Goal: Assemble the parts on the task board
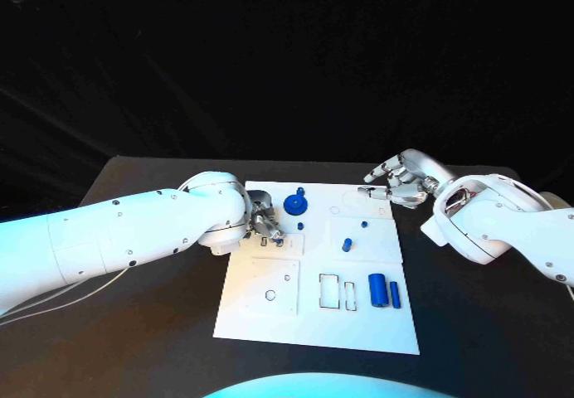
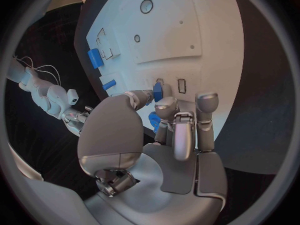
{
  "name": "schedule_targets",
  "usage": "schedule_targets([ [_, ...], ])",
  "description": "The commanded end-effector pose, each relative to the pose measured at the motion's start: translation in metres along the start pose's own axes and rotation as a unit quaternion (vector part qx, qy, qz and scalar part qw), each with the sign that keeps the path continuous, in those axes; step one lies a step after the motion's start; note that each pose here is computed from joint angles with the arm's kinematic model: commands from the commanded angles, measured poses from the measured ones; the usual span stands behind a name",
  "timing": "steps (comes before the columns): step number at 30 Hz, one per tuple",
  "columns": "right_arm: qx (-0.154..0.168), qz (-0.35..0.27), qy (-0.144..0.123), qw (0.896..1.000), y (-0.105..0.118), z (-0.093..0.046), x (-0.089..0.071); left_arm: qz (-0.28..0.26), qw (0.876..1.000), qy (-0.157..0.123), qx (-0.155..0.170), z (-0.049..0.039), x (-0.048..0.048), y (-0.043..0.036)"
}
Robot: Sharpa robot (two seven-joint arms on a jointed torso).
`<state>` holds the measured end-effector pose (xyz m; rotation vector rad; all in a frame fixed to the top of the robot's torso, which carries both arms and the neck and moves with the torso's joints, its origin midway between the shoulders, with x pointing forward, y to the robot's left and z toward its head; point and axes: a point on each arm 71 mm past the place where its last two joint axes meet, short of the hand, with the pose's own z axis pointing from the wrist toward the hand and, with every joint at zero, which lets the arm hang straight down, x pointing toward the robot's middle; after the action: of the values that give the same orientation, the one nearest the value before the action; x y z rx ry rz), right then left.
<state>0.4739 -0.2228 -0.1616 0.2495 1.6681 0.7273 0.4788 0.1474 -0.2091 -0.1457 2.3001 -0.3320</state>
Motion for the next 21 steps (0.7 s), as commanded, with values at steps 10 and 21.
schedule_targets([
  [10,-0.002,-0.004,0.006,1.000,0.0001,-0.0006,0.0012,0.011,1.000,0.000,-0.005,0.0012,0.0016,-0.0022],
  [21,-0.001,-0.004,0.006,1.000,-0.0003,-0.0010,0.0010,0.019,1.000,0.007,-0.011,0.0016,0.0027,-0.0016],
])
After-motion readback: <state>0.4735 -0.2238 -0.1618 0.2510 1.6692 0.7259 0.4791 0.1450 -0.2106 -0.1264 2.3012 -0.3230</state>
